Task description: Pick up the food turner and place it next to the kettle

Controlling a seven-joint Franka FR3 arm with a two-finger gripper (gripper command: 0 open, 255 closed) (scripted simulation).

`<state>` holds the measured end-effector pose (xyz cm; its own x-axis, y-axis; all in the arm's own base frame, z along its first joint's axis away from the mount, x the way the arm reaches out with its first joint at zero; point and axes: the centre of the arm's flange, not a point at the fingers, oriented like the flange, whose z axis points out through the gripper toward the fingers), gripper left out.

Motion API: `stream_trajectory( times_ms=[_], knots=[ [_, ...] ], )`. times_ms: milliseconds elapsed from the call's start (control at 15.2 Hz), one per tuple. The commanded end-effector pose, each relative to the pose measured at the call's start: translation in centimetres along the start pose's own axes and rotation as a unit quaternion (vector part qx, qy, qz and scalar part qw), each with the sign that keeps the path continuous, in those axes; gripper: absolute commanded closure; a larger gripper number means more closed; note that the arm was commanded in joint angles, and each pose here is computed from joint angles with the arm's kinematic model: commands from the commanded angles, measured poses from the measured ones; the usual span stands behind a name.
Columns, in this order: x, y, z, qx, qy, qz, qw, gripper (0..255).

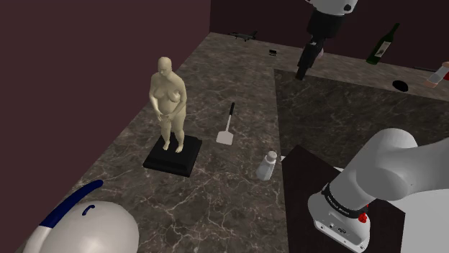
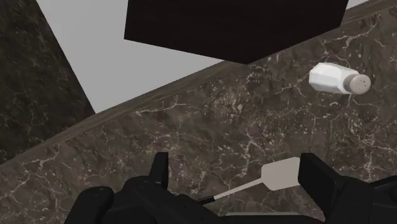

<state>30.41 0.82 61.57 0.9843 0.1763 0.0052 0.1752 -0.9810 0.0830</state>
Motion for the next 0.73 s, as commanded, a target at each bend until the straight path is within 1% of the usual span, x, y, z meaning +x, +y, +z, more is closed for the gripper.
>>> stream_trajectory(
  times_ms=[0,132,198,330,462,528,660],
  knots=[
    [0.0,0.0,0.0,0.0,0.0,0.0,1.0,0],
    [1.2,-1.2,1.9,0.001,0.0,0.048,0.9988,0],
    [1.9,-1.8,2.9,0.002,0.0,0.072,0.9974,0],
    [3.3,-2.8,4.9,0.003,0.001,0.12,0.9928,0],
    [4.8,-3.7,6.8,0.005,0.001,0.167,0.9859,0],
    [5.6,-4.1,7.8,0.005,0.001,0.191,0.9816,0],
    [7.2,-4.8,9.7,0.007,0.001,0.238,0.9713,0]
  ],
)
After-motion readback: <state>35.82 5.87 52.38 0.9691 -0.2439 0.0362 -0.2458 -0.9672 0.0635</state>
